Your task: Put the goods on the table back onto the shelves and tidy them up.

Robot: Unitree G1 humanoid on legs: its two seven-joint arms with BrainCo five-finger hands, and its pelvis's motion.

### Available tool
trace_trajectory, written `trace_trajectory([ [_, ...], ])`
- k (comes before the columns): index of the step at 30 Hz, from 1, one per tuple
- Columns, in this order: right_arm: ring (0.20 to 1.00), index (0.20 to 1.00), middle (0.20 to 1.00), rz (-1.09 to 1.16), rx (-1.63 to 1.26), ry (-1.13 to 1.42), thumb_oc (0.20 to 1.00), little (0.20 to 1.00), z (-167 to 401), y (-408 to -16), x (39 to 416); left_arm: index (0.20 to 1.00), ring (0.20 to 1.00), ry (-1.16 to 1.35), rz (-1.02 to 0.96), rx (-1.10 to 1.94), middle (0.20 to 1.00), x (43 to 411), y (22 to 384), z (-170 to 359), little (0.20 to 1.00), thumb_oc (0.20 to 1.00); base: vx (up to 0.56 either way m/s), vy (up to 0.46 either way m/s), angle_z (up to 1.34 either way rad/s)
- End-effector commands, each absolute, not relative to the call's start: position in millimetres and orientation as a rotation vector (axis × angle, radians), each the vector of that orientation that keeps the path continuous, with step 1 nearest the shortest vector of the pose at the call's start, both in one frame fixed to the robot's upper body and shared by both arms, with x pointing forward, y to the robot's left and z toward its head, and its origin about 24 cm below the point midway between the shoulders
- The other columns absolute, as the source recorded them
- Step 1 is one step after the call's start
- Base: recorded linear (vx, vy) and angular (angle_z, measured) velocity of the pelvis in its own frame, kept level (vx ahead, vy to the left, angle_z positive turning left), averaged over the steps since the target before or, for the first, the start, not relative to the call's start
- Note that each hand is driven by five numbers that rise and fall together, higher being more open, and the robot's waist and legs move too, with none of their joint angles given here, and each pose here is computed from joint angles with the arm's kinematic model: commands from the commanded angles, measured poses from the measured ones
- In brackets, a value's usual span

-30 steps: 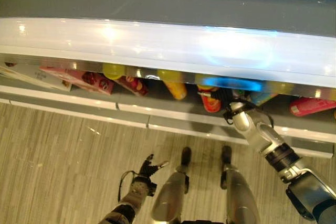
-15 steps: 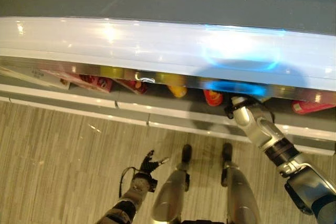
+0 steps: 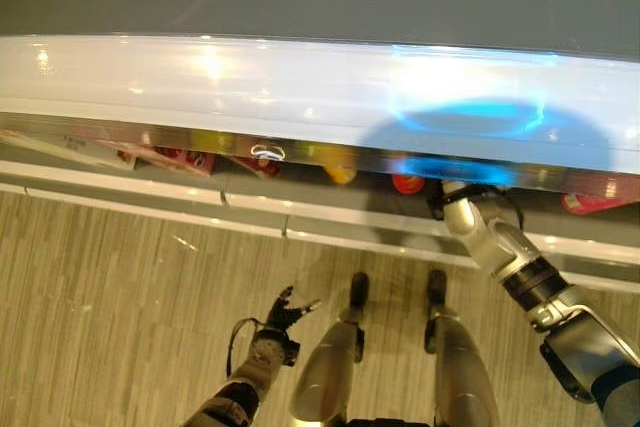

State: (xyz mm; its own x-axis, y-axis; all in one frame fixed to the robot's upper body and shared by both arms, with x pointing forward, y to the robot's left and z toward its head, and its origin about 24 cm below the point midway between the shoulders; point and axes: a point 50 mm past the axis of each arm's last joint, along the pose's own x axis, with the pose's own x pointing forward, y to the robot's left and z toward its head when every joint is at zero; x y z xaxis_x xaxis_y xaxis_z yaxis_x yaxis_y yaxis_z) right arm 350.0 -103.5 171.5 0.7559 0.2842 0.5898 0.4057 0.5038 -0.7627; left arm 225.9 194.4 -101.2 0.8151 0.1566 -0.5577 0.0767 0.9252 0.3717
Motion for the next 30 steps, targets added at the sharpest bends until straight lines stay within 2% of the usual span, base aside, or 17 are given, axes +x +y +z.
trace_trajectory([
  [1,0.200,0.200,0.200,-0.109,-1.006,-0.855,0.200,0.200,195.2,-92.3,346.1,1.000,1.000,0.618,0.080,0.384,1.000,225.3,200.2,-100.6,1.000,1.000,0.00,0.000,0.00],
  [19,0.200,0.200,0.200,-0.059,-0.990,-0.833,0.200,0.200,182.3,-89.0,339.9,1.000,1.000,0.612,0.077,0.391,1.000,227.6,197.7,-99.7,1.000,1.000,0.00,-0.001,-0.02],
  [20,0.561,0.561,0.561,-0.048,-0.977,-0.829,0.561,0.561,180.3,-86.6,339.3,1.000,1.000,0.610,0.078,0.394,1.000,228.6,197.0,-99.2,1.000,1.000,0.00,0.000,0.00],
  [21,1.000,1.000,1.000,-0.046,-0.975,-0.829,1.000,1.000,180.0,-86.0,339.0,1.000,1.000,0.610,0.080,0.393,1.000,228.6,196.9,-99.3,1.000,1.000,0.00,0.000,0.00],
  [30,1.000,1.000,1.000,-0.027,-0.966,-0.839,1.000,1.000,180.6,-81.3,337.4,1.000,1.000,0.612,0.091,0.388,1.000,229.4,197.3,-99.1,1.000,1.000,0.00,0.000,0.00],
])
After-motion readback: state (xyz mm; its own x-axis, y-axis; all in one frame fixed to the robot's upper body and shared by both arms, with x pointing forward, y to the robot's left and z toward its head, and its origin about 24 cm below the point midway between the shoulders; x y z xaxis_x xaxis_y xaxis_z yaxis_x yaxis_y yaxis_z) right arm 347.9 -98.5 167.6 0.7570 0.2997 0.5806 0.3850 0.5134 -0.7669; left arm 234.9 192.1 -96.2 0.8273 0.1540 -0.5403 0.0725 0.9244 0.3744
